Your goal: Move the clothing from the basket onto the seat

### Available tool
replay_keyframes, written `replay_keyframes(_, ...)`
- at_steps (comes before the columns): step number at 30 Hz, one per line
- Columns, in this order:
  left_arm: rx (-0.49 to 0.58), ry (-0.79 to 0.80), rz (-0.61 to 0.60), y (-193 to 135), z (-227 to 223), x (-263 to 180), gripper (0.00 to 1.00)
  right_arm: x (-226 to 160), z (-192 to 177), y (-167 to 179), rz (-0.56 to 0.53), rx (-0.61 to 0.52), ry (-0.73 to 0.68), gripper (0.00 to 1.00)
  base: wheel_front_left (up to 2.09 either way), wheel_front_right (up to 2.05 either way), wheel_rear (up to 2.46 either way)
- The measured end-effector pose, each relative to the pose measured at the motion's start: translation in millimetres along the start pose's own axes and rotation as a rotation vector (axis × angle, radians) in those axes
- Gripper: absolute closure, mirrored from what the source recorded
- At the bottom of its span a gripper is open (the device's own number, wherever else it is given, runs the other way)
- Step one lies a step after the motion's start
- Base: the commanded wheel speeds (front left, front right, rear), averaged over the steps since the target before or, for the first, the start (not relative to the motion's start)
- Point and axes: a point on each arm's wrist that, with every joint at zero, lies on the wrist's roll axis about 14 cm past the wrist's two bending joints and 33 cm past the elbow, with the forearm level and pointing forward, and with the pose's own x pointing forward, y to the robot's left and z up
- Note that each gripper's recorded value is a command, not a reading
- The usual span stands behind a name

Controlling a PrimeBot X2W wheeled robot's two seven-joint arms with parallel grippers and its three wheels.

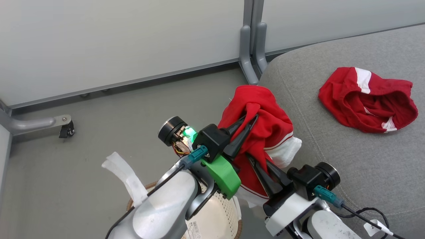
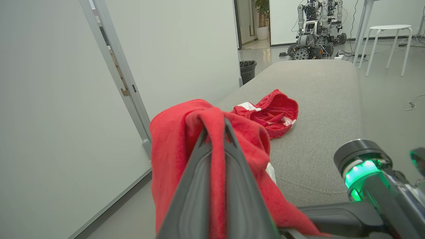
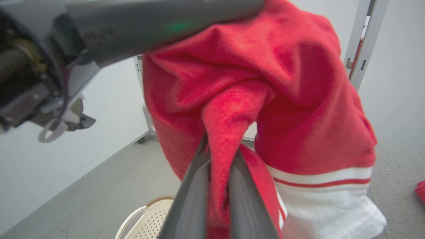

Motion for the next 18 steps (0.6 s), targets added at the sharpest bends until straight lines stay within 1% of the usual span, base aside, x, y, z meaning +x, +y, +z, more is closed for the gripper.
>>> replay_keyframes(1,-0.002,0.000,0.001,0,0,0,1.00,0,0,0,0.000,0.000,0.000,1.00,0.00,0.00,0.00)
replay_keyframes(2,-0.003,0.000,0.008,1,0,0,0.78,0,0,0,-0.001,0.000,0.000,1.00,0.00,0.00,0.00)
replay_keyframes(3,-0.004,-0.004,0.013,3,0,-1,0.16,0,0,-1,-0.001,-0.002,-0.001,1.00,0.00,0.00,0.00)
replay_keyframes(4,-0.008,-0.003,0.016,3,0,-1,0.00,0,1,-1,-0.001,-0.005,-0.003,1.00,0.00,0.00,0.00)
replay_keyframes(18,-0.035,0.014,0.076,15,-9,-8,0.00,0,4,-7,-0.018,-0.011,-0.014,1.00,0.00,0.00,0.00)
